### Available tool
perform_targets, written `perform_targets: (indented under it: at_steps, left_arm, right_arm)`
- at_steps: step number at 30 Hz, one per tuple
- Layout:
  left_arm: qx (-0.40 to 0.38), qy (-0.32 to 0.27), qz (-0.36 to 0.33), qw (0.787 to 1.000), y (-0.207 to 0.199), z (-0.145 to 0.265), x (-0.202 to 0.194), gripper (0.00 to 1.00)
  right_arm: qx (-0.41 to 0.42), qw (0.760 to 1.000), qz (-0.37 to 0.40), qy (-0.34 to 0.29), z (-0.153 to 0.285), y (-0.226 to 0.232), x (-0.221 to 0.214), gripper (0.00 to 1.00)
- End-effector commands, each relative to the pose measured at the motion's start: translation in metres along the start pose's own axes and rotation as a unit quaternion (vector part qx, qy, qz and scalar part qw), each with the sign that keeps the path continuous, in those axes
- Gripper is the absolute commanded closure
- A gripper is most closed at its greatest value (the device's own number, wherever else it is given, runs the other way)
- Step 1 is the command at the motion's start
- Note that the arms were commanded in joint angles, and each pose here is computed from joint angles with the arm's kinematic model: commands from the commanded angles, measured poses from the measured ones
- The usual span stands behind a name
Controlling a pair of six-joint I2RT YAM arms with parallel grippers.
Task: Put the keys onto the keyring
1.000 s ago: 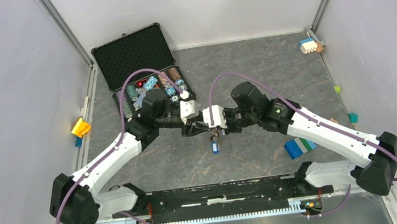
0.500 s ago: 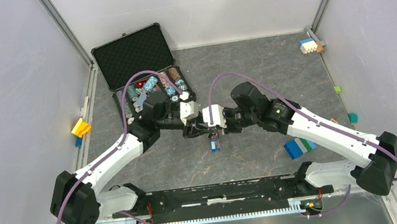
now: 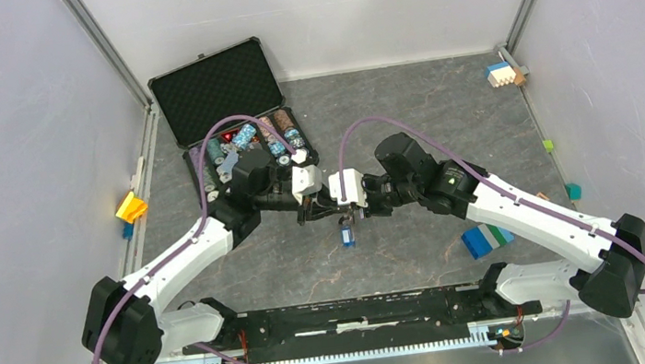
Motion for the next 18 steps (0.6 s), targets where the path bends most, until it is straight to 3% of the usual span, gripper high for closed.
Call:
perform_targets:
  at_steps: [1,11,18]
  left_arm:
    - [-0.015,-0.012,0.0,1.0,-0.0011,-0.0034,0.0021,0.75]
    - [-0.016,-0.009,0.004,1.0,-0.0018,-0.0037,-0.0021,0.81]
    - [-0.016,-0.015,0.008,1.0,-0.0007,-0.0045,0.0019,0.98]
  right_arm:
    - [-0.021,0.999,0.01,-0.035,0.0039,-0.0095,0.0185,1.0]
    - [-0.022,0.999,0.01,-0.037,0.0043,-0.0091,0.0188,1.0]
    - [-0.019,0.999,0.008,-0.035,0.0022,-0.0076,0.0159,1.0]
Point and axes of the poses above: each gripper's point midway between its finger pads, its own z axis back along the fingers, its own y axis along the line the jaws close on, x = y × z, the point moved 8 cm from there along z, back along the fingers, and after that the axes turned 2 degrees about z, right-handed, at the moved point
